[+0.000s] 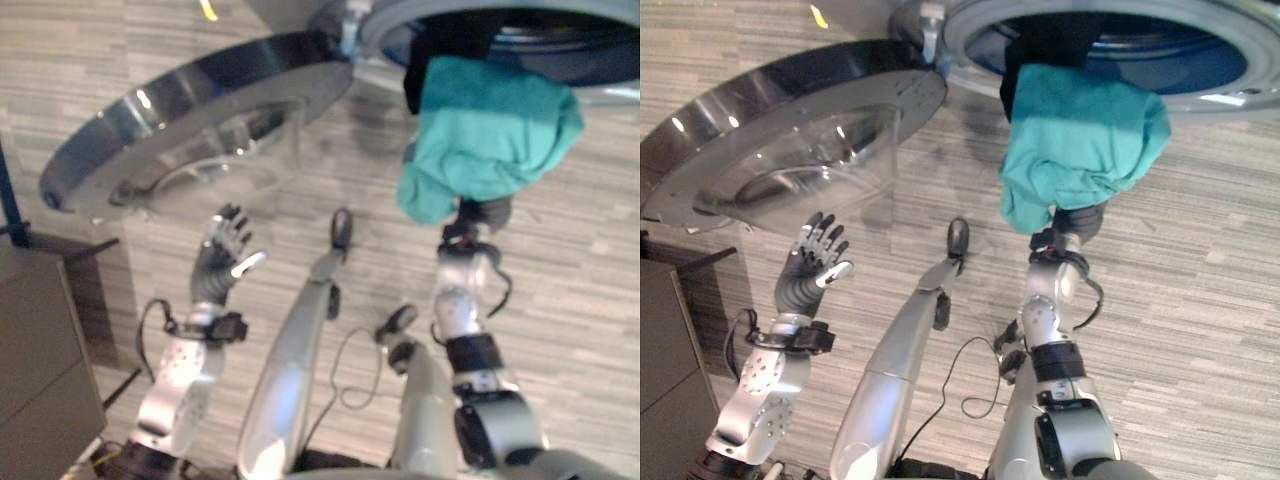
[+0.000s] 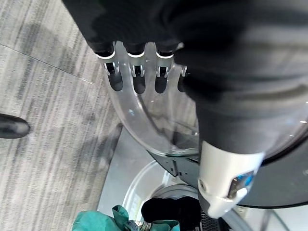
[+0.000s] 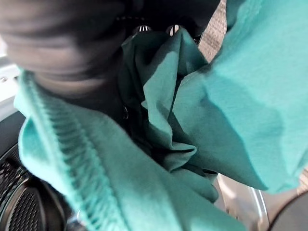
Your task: Grab the laundry basket,head to the washer,open it,put in the laundry and shut it.
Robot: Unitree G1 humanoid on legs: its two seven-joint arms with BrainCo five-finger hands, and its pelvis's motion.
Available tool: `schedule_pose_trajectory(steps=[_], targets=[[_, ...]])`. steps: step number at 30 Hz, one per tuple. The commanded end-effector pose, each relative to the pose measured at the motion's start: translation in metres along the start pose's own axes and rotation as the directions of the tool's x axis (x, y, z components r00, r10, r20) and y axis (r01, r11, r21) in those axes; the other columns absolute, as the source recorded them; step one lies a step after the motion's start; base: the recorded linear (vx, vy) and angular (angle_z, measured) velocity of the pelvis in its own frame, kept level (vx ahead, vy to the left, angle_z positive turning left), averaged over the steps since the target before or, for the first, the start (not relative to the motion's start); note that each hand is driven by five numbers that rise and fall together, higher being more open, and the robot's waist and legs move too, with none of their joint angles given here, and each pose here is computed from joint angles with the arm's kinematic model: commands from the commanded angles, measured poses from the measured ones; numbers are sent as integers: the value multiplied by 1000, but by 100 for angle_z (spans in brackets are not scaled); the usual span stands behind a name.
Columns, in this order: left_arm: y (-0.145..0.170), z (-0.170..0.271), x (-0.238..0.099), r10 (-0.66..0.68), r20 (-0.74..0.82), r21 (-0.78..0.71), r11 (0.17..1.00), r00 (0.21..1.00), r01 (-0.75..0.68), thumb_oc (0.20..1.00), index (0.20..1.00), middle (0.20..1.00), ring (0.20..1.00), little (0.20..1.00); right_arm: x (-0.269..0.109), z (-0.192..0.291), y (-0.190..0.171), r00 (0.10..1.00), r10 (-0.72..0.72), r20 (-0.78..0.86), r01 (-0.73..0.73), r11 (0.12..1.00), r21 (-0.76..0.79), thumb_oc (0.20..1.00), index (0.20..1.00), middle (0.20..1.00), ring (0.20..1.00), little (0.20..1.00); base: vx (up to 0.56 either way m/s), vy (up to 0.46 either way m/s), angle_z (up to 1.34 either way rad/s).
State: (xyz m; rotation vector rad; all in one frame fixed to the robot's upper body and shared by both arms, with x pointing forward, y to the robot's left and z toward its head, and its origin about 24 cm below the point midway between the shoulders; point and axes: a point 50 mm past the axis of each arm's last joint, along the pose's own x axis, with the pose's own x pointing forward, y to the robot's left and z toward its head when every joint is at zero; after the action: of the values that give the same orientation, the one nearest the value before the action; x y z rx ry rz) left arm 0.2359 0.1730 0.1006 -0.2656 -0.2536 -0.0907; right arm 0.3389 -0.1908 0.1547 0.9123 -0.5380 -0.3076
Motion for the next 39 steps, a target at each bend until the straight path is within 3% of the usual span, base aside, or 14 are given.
schedule_pose_trajectory(steps=[1,12,19,24,25,26,29,33,39], targets=[[-13,8,-2,-59,55,-56,996,997,62,1000,1000,1000,1000,1000,5,35,-10,985,3,175,1,1000,-20,200,200,200,200,200,0,0,0],[-19,2,-4,-142,5,-62,988,990,142,1000,1000,1000,1000,1000,60,111,64,878,93,469,-124,992,34,200,200,200,200,200,13,5,3],[-17,0,-6,-186,-33,-35,982,982,184,1000,1000,1000,1000,1000,107,166,99,853,73,517,-79,997,-10,200,200,200,200,200,3,2,0],[-17,0,-9,-218,-58,-14,976,974,218,1000,1000,1000,1000,1000,135,209,99,877,38,478,4,996,-87,200,200,200,200,200,12,-13,10],[-15,1,-8,-232,-67,9,972,970,233,1000,1000,1000,1000,1000,142,209,83,910,10,414,66,984,-168,451,451,451,451,451,15,-19,22],[-16,1,-7,-235,-63,3,972,970,235,1000,1000,1000,1000,1000,144,215,85,912,19,410,56,984,-170,1000,1000,1000,1000,1000,14,-33,18],[-14,5,-5,-240,-53,33,970,969,242,1000,1000,1000,1000,1000,150,207,76,953,14,302,85,946,-312,1000,1000,1000,1000,1000,10,-22,4],[-12,9,-3,-221,-32,47,974,975,223,1000,1000,1000,1000,1000,151,195,70,968,2,251,94,925,-369,1000,1000,1000,1000,1000,0,0,0],[-7,11,-5,-198,-23,53,979,980,199,1000,1000,1000,1000,1000,149,158,74,987,73,140,10,853,-521,1000,1000,1000,1000,1000,-11,5,-5]])
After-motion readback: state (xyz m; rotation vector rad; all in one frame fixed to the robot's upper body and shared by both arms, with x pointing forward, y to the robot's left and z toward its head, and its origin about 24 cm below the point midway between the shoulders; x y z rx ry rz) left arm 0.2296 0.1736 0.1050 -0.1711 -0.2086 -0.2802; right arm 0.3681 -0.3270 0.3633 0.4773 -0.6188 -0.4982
